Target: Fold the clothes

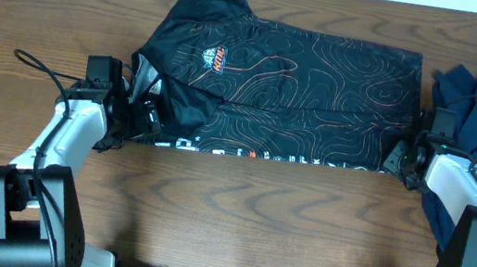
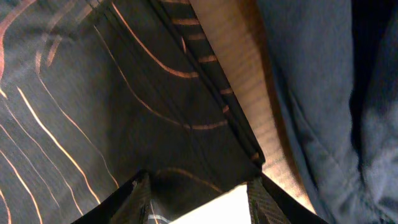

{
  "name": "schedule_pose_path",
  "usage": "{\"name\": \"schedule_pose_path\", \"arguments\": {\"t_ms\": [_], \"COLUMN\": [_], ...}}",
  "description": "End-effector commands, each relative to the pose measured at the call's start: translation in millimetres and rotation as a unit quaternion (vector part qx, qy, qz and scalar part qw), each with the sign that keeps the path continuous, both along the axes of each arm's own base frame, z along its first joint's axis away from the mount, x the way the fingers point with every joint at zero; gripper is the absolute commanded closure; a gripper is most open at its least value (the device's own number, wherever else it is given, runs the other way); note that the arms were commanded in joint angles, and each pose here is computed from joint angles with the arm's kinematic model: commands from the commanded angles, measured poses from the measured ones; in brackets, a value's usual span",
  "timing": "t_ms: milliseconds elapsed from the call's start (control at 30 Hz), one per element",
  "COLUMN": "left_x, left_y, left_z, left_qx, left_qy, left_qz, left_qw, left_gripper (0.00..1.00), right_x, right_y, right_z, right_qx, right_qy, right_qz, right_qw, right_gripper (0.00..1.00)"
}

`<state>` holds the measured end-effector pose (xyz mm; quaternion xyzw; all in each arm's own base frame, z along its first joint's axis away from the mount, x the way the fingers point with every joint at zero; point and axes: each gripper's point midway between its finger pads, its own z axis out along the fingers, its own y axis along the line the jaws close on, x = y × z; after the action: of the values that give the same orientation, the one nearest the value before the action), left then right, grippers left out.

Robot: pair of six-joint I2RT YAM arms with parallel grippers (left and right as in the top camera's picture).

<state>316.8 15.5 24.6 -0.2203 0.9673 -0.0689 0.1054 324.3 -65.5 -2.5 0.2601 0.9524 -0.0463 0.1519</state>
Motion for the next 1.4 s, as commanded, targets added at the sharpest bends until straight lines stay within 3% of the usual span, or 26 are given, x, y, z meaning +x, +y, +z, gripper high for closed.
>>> {"name": "schedule_pose_path", "arguments": {"t_ms": [0, 33, 133, 167, 233, 400, 467, 500, 533, 567, 900, 1000, 1100, 1367], "left_x": [-1.4, 0.2, 3.2, 3.6, 4.2, 3.4, 2.0, 0.6, -0.8, -1.8, -5.5, 2.7, 10.6, 2.8], "left_y": [10.1, 10.3, 13.4, 15.4, 16.9, 19.6, 19.4, 19.2, 19.2, 19.1, 27.7, 28.6, 29.5, 34.9], "left_z": [-5.2, -5.1, -4.6, -4.5, -4.4, -4.6, -4.9, -5.3, -5.6, -5.8, -16.4, -14.3, -11.9, -13.8], "left_qx": [0.029, 0.029, 0.037, 0.043, 0.047, 0.055, 0.054, 0.054, 0.054, 0.054, 0.08, 0.082, 0.083, 0.097], "left_qy": [0.007, 0.003, -0.003, -0.003, -0.004, -0.002, 0.001, 0.004, 0.006, 0.008, 0.003, -0.014, -0.031, -0.014], "left_qz": [0.001, 0.001, 0.003, 0.004, 0.005, 0.007, 0.007, 0.007, 0.006, 0.006, 0.013, 0.014, 0.015, 0.02], "left_qw": [1.0, 1.0, 0.999, 0.999, 0.999, 0.998, 0.998, 0.999, 0.998, 0.998, 0.997, 0.996, 0.996, 0.995], "left_gripper": [0.1, 0.17, 0.55, 0.62, 0.72, 0.9, 0.91, 0.83, 0.6, 0.52, 0.52, 0.66, 0.94, 0.94], "right_x": [-10.7, -11.9, -14.5, -15.5, -18.4, -23.8, -24.7, -25.3, -25.7, -26.4, -32.3, -33.3, -35.6, -40.3], "right_y": [-3.8, -3.7, -3.4, -3.4, -3.9, -5.7, -5.6, -5.6, -5.5, -5.4, -7.2, -7.0, -6.7, -7.6], "right_z": [-9.9, -11.3, -13.2, -13.5, -14.1, -14.9, -15.1, -15.3, -15.4, -15.5, -16.2, -16.4, -16.9, -17.3], "right_qx": [-0.006, -0.006, -0.005, -0.005, -0.007, -0.012, -0.012, -0.012, -0.012, -0.012, -0.017, -0.017, -0.016, -0.019], "right_qy": [0.011, 0.012, 0.015, 0.017, 0.023, 0.034, 0.036, 0.037, 0.038, 0.04, 0.052, 0.054, 0.059, 0.069], "right_qz": [-0.012, -0.012, -0.012, -0.012, -0.013, -0.015, -0.015, -0.015, -0.015, -0.015, -0.017, -0.017, -0.017, -0.017], "right_qw": [1.0, 1.0, 1.0, 1.0, 1.0, 0.999, 0.999, 0.999, 0.999, 0.999, 0.998, 0.998, 0.998, 0.997], "right_gripper": [0.61, 0.68, 0.87, 0.91, 0.99, 0.99, 0.99, 0.99, 0.99, 0.99, 0.99, 0.99, 0.99, 0.99]}}
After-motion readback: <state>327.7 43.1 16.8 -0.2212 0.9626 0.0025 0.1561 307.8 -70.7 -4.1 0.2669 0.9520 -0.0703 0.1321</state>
